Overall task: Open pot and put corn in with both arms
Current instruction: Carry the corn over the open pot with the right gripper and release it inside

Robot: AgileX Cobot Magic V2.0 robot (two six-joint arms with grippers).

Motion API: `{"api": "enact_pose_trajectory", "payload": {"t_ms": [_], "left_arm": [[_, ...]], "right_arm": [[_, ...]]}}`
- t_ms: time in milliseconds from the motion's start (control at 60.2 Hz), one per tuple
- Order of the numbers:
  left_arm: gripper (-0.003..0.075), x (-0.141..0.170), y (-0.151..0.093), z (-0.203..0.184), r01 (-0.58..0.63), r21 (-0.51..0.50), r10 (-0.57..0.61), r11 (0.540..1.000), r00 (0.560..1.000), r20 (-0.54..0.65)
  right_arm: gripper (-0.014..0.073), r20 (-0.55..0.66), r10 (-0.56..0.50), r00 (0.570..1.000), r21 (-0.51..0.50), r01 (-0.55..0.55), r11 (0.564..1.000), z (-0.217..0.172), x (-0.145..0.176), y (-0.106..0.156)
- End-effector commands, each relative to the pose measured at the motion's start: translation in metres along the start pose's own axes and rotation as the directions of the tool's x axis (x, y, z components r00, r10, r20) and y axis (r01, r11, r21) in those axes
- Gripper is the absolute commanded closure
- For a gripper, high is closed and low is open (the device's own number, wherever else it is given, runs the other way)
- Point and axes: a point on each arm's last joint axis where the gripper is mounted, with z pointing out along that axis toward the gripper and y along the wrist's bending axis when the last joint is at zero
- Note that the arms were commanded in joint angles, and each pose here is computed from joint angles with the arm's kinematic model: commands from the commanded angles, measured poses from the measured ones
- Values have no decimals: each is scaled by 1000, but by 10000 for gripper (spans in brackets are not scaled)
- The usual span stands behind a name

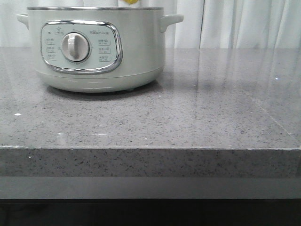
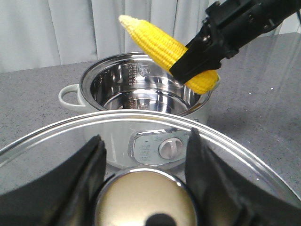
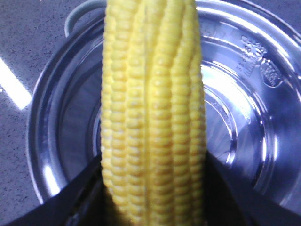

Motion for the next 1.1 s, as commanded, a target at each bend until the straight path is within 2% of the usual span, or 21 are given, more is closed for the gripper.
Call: {"api": "enact_pose_trajectory", "payload": {"t_ms": [0, 216, 382, 581, 681, 847, 980, 1079], "left_arm": [[483, -23, -1, -8, 4, 17, -7, 1000, 985, 174], [483, -23, -1, -8, 4, 17, -7, 1000, 985, 174], [483, -23, -1, -8, 4, 17, -7, 1000, 985, 174], [483, -23, -1, -8, 4, 17, -7, 1000, 985, 174], [483, -23, -1, -8, 4, 17, -7, 1000, 985, 174], [483, -23, -1, -8, 4, 17, -7, 1000, 985, 174], [483, -23, -1, -8, 4, 17, -7, 1000, 985, 174], [483, -23, -1, -8, 4, 17, -7, 1000, 985, 174]], "right_arm": [[285, 139, -33, 990, 19, 31, 999, -20, -20, 5], [285, 97, -49, 994, 49, 45, 998, 9, -16, -4], [277, 78, -49, 996, 49, 45, 998, 17, -14, -6], [94, 79, -49, 996, 49, 45, 998, 17, -14, -6], [64, 80, -49, 996, 50, 45, 998, 17, -14, -6], [64, 98, -50, 994, 51, 45, 998, 3, -18, -4], [64, 124, 28, 992, 42, -34, 999, -26, -24, 2], [64, 146, 31, 989, 42, -38, 998, -45, -25, 6]]}}
